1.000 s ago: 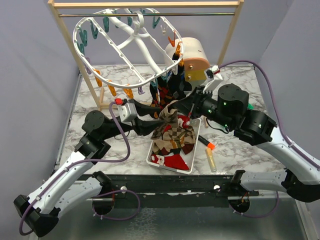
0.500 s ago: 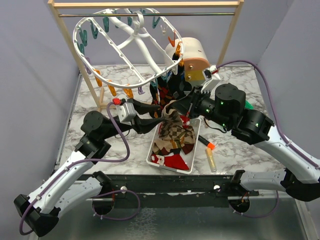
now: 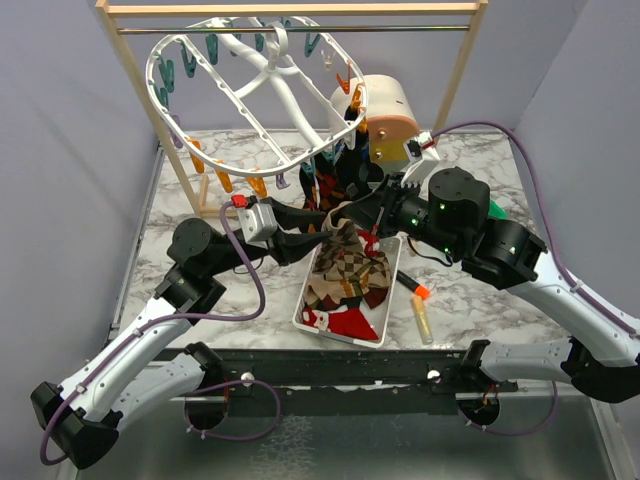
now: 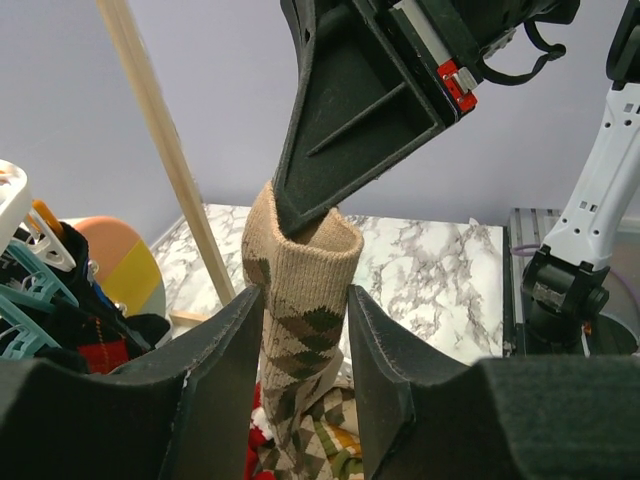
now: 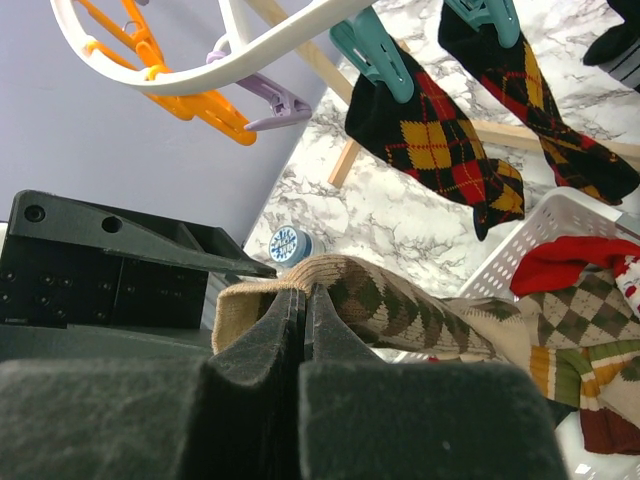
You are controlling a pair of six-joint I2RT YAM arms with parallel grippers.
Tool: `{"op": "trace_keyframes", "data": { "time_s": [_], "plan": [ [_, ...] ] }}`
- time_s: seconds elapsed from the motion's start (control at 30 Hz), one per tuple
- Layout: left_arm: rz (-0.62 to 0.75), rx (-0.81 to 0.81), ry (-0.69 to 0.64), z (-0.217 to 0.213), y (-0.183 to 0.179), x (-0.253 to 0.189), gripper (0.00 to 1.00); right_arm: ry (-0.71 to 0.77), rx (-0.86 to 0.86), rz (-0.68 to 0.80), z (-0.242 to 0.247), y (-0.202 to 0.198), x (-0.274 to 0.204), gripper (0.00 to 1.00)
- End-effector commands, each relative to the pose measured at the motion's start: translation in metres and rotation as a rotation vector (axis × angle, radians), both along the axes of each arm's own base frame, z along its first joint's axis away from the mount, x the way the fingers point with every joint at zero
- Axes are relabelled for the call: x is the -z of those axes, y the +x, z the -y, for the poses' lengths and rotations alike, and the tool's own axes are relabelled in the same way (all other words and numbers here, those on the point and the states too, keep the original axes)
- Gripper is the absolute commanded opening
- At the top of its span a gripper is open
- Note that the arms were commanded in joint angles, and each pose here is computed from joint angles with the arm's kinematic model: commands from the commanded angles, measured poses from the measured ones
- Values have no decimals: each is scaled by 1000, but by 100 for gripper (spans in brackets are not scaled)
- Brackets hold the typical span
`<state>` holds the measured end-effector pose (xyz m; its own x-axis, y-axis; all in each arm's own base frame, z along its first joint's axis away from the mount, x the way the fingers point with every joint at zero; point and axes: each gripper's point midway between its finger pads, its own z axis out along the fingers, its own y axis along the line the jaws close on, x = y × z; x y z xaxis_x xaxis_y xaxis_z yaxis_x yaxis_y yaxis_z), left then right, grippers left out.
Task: Clip the socks to the hanger
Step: Pick up the sock from the bin.
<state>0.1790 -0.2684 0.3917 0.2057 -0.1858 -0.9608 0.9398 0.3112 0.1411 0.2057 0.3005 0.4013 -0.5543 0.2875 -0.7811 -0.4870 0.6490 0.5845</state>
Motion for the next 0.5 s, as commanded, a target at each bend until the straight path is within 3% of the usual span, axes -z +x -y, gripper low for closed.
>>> {"op": "trace_keyframes", "data": {
  "time_s": [0.0,0.3,0.47],
  "plan": [
    [53,31,-22,0,-9,-16,40,6,8,0,-2,2,1,0],
    [47,31,-20,1,-8,-15,35,2,9,4,-1,2,2,0],
    [50,35,-21,2,-8,-18,39,-3,8,5,-2,2,3,0]
  ]
}}
